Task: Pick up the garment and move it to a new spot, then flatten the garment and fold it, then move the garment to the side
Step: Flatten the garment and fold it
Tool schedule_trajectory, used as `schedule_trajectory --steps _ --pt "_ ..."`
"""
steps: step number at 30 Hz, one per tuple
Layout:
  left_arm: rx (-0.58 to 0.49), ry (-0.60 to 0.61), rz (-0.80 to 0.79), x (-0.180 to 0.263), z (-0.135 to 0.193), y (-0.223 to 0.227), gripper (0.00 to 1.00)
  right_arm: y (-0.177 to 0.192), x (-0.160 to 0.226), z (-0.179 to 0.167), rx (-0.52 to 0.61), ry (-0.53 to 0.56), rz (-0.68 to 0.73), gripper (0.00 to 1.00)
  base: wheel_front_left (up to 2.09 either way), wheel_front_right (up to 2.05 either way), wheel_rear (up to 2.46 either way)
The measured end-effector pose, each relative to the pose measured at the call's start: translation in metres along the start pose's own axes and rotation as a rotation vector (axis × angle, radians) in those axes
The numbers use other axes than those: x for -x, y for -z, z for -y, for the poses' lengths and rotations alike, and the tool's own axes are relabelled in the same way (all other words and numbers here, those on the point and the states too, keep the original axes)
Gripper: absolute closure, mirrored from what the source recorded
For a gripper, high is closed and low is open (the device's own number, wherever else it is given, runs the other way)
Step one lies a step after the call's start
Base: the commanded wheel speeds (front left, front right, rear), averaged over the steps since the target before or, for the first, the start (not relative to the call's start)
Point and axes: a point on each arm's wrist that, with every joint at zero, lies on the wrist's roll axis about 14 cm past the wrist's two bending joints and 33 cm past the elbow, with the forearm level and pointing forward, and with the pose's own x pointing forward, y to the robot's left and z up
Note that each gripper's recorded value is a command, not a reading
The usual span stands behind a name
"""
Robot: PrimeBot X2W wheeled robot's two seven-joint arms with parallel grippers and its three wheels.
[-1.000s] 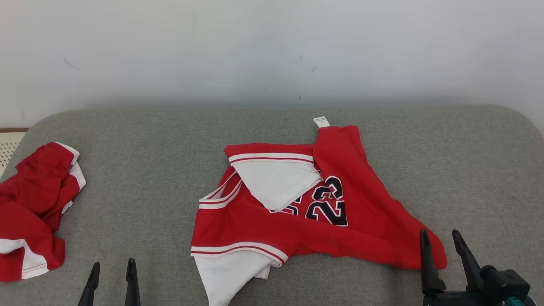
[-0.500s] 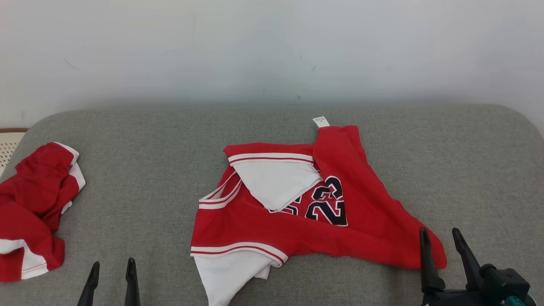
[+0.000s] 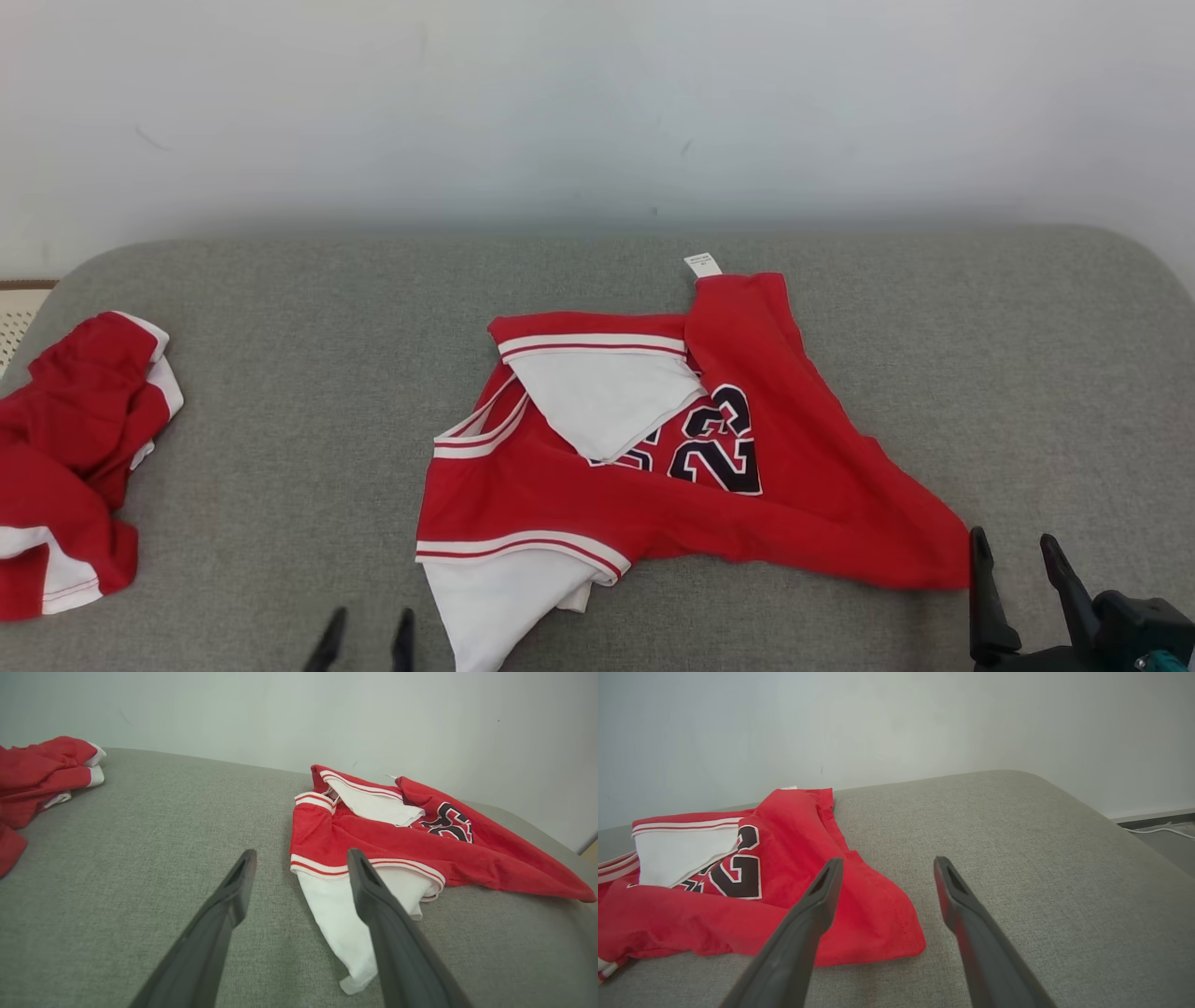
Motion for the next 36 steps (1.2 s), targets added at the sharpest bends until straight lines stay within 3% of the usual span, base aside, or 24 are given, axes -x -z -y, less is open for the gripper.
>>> schedule_trajectory --steps 12,31,32,33,34,35,36 --pt "0.089 0.142 -0.212 0.013 0.051 0.066 0.0 0.04 -0.003 0.025 -0.007 0.063 -0.139 0.0 0.0 0.0 0.0" --pt "0.112 0.144 -0.362 0.005 0.05 0.111 0.0 0.102 -0.029 0.021 -0.041 0.048 -0.309 0.0 0.0 0.0 0.0" --pt "0.12 0.14 -0.369 0.005 0.05 0.113 0.0 0.104 -0.03 0.021 -0.042 0.046 -0.315 0.32 0.0 0.0 0.0" --pt "0.118 0.14 -0.371 0.004 0.049 0.114 0.34 0.104 -0.031 0.02 -0.042 0.044 -0.315 0.76 0.0 0.0 0.0" --pt "0.12 0.14 -0.373 0.003 0.049 0.114 0.55 0.104 -0.033 0.02 -0.044 0.043 -0.314 1.0 0.0 0.0 0.0" --pt "0.121 0.139 -0.374 0.003 0.048 0.114 0.89 0.104 -0.033 0.019 -0.044 0.041 -0.312 1.0 0.0 0.0 0.0" --pt "0.122 0.138 -0.373 0.003 0.048 0.114 1.0 0.104 -0.034 0.018 -0.045 0.039 -0.311 1.0 0.0 0.0 0.0"
